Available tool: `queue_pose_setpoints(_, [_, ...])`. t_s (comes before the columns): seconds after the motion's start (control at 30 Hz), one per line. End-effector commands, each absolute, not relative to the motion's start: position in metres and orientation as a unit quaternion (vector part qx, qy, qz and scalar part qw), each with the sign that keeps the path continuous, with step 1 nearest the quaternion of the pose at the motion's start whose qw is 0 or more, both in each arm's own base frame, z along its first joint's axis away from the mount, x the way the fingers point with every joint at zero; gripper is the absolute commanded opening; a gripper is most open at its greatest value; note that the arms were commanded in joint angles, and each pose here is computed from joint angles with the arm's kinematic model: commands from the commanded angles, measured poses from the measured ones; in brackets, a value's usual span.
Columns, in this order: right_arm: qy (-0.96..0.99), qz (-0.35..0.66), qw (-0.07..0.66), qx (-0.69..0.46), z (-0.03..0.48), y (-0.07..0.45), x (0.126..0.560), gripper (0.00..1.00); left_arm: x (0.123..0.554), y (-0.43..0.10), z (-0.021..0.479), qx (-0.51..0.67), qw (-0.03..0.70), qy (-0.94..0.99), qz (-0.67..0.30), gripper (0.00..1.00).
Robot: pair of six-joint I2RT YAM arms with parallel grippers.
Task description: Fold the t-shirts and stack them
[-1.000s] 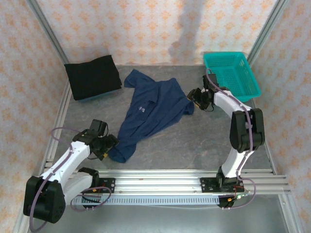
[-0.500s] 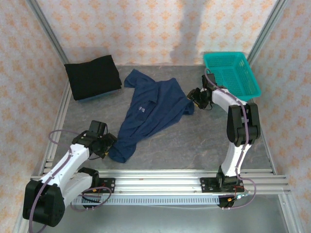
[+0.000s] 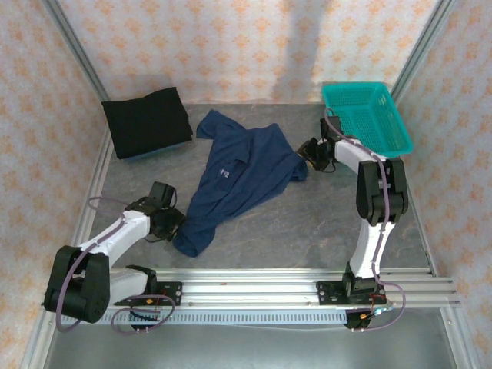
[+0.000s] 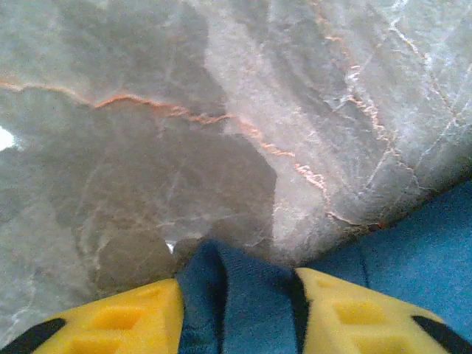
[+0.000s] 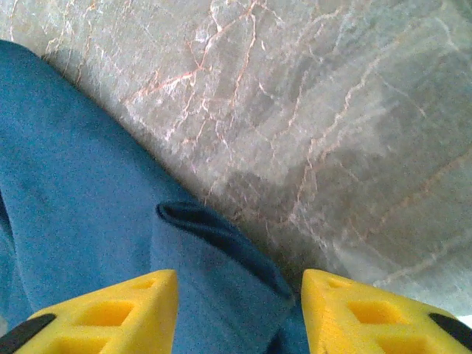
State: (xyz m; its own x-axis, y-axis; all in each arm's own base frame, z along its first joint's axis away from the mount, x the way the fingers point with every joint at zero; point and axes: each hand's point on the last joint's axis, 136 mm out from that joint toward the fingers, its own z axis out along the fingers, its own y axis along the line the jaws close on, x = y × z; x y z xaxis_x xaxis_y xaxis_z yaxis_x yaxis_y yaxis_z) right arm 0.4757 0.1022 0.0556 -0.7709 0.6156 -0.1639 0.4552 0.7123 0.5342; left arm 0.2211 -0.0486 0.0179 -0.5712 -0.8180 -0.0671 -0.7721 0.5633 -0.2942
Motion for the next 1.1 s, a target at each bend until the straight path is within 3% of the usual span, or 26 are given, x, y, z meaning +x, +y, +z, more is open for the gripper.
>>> queue_pose_setpoints(0.0, [0.897,0.254,0.188,0.308,0.062,0.103,0.497,0.43,0.232,-0.042,0.022,-0.438,0.120,0.886,-0.097,0.27])
queue_pose_setpoints(0.07, [0.895,0.253,0.192,0.313,0.063,0.102,0.504,0.33,0.234,-0.041,0.025,-0.427,0.121,0.892,-0.091,0.17])
queue_pose_setpoints(0.13, [0.895,0.245,0.192,0.318,0.064,0.100,0.507,0.15,0.237,-0.036,0.033,-0.417,0.128,0.896,-0.078,0.07])
queue_pose_setpoints(0.2, [0.893,0.239,0.203,0.322,0.073,0.096,0.508,0.08,0.240,-0.028,0.046,-0.413,0.140,0.897,-0.071,0.03])
queue_pose_setpoints(0.47, [0.874,0.218,0.319,0.296,0.187,0.069,0.499,0.01,0.261,0.012,0.153,-0.354,0.247,0.901,-0.032,0.00])
queue_pose_setpoints(0.7, [0.865,0.189,0.377,0.273,0.268,0.043,0.436,0.00,0.258,0.011,0.246,-0.254,0.367,0.894,-0.049,0.03])
queue_pose_setpoints(0.83, [0.871,0.166,0.373,0.274,0.274,0.032,0.378,0.00,0.228,-0.004,0.235,-0.238,0.353,0.900,-0.091,0.19])
queue_pose_setpoints(0.97, [0.873,0.114,0.362,0.305,0.250,0.009,0.306,0.00,0.187,-0.002,0.200,-0.298,0.314,0.896,-0.100,0.65])
queue_pose_setpoints(1.07, [0.885,0.069,0.333,0.319,0.217,-0.005,0.270,0.00,0.178,-0.014,0.181,-0.338,0.306,0.877,-0.154,0.77])
